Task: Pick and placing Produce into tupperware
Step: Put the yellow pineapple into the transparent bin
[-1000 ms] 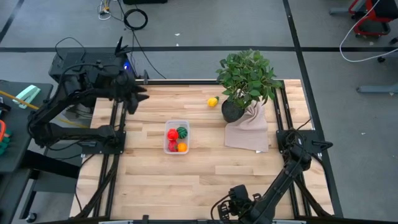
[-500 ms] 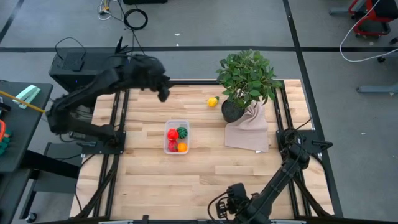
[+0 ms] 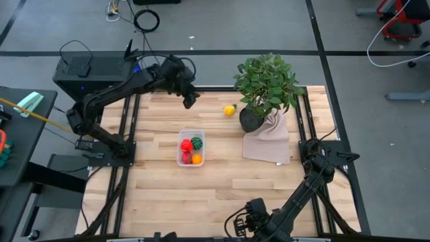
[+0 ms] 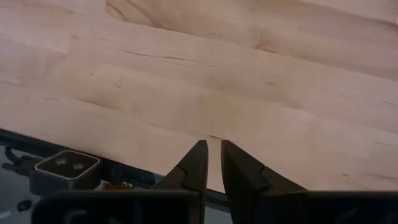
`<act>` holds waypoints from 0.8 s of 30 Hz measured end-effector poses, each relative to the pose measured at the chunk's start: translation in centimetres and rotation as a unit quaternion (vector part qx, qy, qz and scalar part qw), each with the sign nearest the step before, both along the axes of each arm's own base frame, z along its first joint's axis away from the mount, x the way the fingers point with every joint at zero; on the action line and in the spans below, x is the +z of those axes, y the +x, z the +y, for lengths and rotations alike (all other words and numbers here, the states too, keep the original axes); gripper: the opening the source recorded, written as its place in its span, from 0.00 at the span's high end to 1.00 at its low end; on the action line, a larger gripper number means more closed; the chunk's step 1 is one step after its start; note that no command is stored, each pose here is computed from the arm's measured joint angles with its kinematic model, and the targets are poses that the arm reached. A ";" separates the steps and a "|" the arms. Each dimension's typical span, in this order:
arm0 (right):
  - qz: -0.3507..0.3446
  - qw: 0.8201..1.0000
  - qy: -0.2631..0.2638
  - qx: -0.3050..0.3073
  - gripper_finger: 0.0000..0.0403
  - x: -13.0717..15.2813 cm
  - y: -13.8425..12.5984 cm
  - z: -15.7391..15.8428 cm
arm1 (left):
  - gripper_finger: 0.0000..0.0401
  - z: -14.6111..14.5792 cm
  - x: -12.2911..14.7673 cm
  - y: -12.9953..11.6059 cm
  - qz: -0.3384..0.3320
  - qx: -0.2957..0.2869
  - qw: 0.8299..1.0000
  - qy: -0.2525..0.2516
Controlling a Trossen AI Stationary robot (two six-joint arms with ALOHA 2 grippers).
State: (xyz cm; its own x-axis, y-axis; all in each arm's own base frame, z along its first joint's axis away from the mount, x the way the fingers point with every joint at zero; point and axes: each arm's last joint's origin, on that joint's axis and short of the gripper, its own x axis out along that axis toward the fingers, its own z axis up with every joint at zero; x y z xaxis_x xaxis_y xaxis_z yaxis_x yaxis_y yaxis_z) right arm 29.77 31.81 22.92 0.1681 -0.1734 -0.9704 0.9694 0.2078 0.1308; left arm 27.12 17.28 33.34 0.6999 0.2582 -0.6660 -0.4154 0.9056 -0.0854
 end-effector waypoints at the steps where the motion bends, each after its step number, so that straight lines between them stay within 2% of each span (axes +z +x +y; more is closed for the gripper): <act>1: 0.000 1.000 -0.001 0.006 0.88 0.0 0.0 0.0 | 0.47 0.3 -0.1 0.3 -0.006 0.001 1.000 0.003; 5: 0.001 1.000 -0.004 0.014 0.88 0.0 0.0 0.0 | 0.35 1.5 -1.1 1.5 -0.022 0.002 1.000 0.013; 9: -0.001 1.000 -0.005 0.014 0.88 0.0 0.0 0.0 | 0.23 2.4 -3.2 3.1 -0.007 -0.012 1.000 0.012; 16: -0.003 1.000 -0.004 0.012 0.88 0.0 0.0 0.0 | 0.02 2.6 -7.2 5.3 0.023 -0.055 0.997 -0.046; 22: -0.006 1.000 0.000 0.003 0.88 0.0 0.1 0.1 | 0.05 2.3 -8.8 6.1 0.047 -0.067 0.995 -0.052; 24: -0.007 1.000 0.001 0.003 0.88 0.0 0.1 0.1 | 0.07 2.4 -8.8 6.3 0.029 -0.078 0.996 -0.039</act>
State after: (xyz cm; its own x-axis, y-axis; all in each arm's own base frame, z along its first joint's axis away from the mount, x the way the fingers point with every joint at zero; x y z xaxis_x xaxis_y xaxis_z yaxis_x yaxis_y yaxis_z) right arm 29.88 31.86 22.92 0.1823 -0.1713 -0.9682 0.9663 0.2131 0.1442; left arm 33.47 19.73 24.51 0.6874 0.0963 -0.7198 -0.2769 0.9511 -0.1372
